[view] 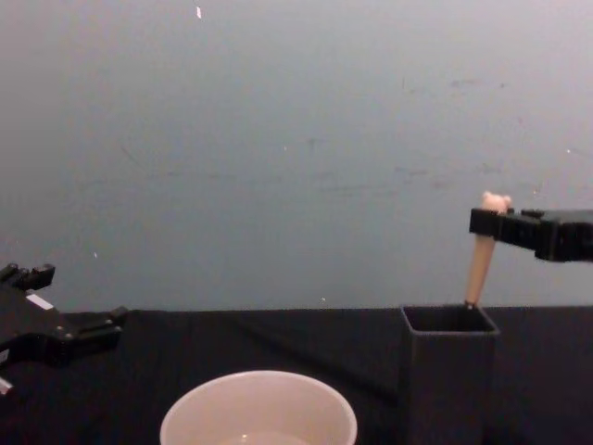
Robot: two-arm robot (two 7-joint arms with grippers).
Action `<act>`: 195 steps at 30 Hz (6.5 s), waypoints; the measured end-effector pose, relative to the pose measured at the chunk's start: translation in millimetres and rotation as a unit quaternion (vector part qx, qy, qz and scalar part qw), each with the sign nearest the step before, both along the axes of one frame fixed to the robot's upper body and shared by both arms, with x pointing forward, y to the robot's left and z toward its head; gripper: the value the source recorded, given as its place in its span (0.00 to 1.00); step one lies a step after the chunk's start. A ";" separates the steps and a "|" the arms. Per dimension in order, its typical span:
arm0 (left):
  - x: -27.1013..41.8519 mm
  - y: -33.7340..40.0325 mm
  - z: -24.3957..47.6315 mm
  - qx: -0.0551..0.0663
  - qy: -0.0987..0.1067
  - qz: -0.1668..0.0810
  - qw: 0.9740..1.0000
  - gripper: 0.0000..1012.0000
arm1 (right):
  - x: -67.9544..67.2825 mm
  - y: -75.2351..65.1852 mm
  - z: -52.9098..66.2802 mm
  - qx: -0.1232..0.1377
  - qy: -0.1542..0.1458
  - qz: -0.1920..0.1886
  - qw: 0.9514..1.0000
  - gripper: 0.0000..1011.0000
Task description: Pick up the stirring spoon with one hand, stir inside the cup, then place it back in its original position.
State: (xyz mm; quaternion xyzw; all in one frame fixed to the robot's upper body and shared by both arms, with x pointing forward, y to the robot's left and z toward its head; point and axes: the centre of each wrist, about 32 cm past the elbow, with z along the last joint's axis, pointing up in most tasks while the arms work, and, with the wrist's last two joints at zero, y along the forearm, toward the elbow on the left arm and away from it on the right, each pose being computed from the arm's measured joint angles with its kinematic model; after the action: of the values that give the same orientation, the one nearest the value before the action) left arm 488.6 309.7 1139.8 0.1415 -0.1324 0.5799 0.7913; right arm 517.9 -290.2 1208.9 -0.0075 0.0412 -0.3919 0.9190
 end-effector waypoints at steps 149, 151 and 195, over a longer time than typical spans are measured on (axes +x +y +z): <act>0.0 0.0 0.0 0.000 0.000 0.000 1.000 0.99 | -20.5 85.6 -27.9 -0.032 -0.010 0.162 0.986 0.21; 0.0 0.0 0.0 0.000 0.000 0.000 1.000 0.99 | -21.8 89.0 -29.0 -0.033 -0.008 0.167 0.985 0.21; 0.0 0.0 0.0 0.000 0.000 0.000 1.000 0.99 | 12.0 91.7 -27.4 -0.041 -0.015 0.098 0.994 0.21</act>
State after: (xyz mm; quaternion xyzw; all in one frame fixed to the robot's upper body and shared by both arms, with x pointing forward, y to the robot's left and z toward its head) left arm 488.6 309.7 1139.8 0.1415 -0.1324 0.5799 0.7913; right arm 529.9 -198.4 1181.4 -0.0435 0.0104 -0.3016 0.9524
